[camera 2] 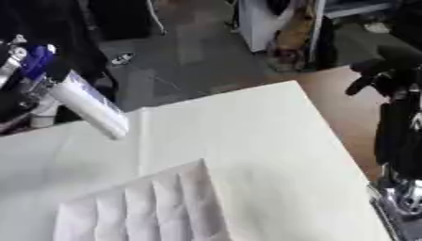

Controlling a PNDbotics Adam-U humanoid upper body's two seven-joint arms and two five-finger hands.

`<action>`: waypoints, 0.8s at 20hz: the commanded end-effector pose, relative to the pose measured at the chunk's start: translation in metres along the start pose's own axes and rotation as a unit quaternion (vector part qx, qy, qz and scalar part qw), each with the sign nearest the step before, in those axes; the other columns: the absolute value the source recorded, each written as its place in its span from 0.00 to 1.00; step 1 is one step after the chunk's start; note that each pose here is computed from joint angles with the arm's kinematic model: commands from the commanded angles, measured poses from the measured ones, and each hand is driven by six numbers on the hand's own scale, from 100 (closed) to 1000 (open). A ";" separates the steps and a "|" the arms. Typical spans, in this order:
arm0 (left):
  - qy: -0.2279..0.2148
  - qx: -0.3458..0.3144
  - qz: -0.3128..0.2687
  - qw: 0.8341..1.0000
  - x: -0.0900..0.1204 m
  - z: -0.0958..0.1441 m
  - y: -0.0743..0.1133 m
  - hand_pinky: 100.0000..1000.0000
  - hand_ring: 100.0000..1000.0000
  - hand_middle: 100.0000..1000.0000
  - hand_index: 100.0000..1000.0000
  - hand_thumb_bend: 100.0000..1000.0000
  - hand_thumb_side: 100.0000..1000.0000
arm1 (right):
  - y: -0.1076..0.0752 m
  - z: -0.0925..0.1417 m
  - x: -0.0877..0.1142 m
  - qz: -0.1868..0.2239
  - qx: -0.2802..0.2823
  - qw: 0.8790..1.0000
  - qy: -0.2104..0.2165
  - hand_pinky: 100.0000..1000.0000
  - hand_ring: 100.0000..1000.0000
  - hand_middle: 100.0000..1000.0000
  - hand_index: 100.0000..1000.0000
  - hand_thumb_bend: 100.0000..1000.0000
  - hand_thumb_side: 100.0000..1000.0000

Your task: Pick up objects on the table and place them in the box.

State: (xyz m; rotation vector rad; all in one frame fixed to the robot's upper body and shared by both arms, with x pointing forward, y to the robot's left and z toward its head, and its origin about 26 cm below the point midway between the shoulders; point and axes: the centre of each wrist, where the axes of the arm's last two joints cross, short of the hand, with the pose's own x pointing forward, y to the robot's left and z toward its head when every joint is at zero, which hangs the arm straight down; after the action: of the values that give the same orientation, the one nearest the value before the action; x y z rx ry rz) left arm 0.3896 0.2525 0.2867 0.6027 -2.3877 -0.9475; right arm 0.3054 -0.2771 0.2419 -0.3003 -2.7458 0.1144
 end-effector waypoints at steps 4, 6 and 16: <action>-0.009 -0.019 0.022 1.000 0.020 0.002 0.016 0.00 0.00 0.00 0.35 0.00 0.97 | -0.006 -0.003 0.005 0.014 0.009 1.000 -0.010 0.31 0.52 0.41 0.66 0.00 0.94; -0.009 -0.029 0.032 0.999 0.025 0.004 0.016 0.00 0.00 0.00 0.35 0.00 0.98 | -0.007 -0.003 0.004 0.015 0.009 1.000 -0.009 0.31 0.52 0.41 0.66 0.00 0.94; -0.022 -0.083 0.070 0.994 0.049 0.013 0.014 0.00 0.00 0.00 0.35 0.00 0.98 | -0.007 -0.003 0.005 0.014 0.012 1.000 -0.008 0.32 0.52 0.41 0.66 0.00 0.94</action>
State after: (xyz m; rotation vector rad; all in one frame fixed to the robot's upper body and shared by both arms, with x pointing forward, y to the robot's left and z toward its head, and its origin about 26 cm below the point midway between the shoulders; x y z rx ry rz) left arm 0.3461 0.2369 0.2909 0.3311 -2.3140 -1.0645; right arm 0.3042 -0.2806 0.2390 -0.3184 -2.7327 0.1314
